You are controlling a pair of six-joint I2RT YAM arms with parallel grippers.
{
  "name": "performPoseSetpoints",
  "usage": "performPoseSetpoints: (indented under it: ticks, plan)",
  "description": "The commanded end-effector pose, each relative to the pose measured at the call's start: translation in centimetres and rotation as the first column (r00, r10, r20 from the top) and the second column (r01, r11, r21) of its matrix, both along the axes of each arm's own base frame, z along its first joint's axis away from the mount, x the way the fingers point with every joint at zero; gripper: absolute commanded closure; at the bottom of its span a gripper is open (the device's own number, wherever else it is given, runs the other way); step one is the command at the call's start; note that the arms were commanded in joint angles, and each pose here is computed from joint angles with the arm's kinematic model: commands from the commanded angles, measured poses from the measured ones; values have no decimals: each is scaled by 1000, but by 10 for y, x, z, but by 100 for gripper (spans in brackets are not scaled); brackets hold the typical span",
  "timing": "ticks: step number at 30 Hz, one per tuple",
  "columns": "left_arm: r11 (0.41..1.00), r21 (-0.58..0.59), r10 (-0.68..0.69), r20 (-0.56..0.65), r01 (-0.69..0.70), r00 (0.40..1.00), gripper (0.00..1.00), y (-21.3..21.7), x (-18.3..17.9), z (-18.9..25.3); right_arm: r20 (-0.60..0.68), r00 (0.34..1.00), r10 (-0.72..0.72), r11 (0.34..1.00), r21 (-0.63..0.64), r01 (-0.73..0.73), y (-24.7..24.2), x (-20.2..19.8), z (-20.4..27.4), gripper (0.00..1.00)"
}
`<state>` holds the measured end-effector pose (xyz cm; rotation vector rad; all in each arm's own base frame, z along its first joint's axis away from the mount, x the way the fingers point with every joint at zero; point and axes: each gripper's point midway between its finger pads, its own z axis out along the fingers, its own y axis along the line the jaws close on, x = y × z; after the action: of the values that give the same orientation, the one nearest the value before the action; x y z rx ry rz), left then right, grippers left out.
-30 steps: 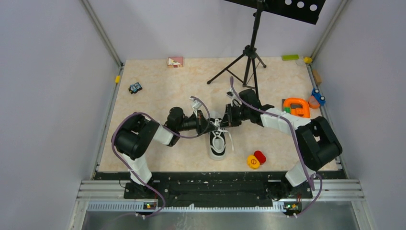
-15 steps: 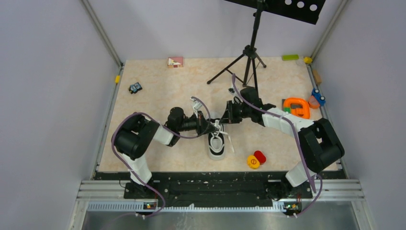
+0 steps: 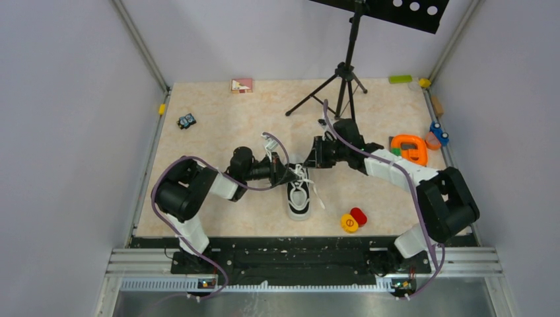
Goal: Tie the shoes
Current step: Cross the shoelace with the shoelace.
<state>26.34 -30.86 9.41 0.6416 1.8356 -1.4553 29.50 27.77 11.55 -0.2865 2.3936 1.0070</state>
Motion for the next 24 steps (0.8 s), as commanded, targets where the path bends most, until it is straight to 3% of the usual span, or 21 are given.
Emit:
performPoseSetpoints:
  ticks: [1,8,12,18,24]
  plan:
    - [999,-29,-13,67,15,998,100,-1,2,19,43,999,5,998,57,-7,1,-2,24,79]
    - [1000,-26,-5,61,7,998,100,-2,6,18,44,999,10,997,76,-13,-4,-17,26,76]
    - [1000,-25,-4,56,6,998,100,-3,7,18,55,998,23,1000,7,-23,-8,-26,17,74]
    - [1000,-23,1,53,1,999,100,-4,8,18,71,994,-81,997,5,81,-18,-23,13,72]
    - [1000,-21,3,51,-2,999,100,-6,9,18,85,993,-80,990,-110,89,-38,-28,-10,71]
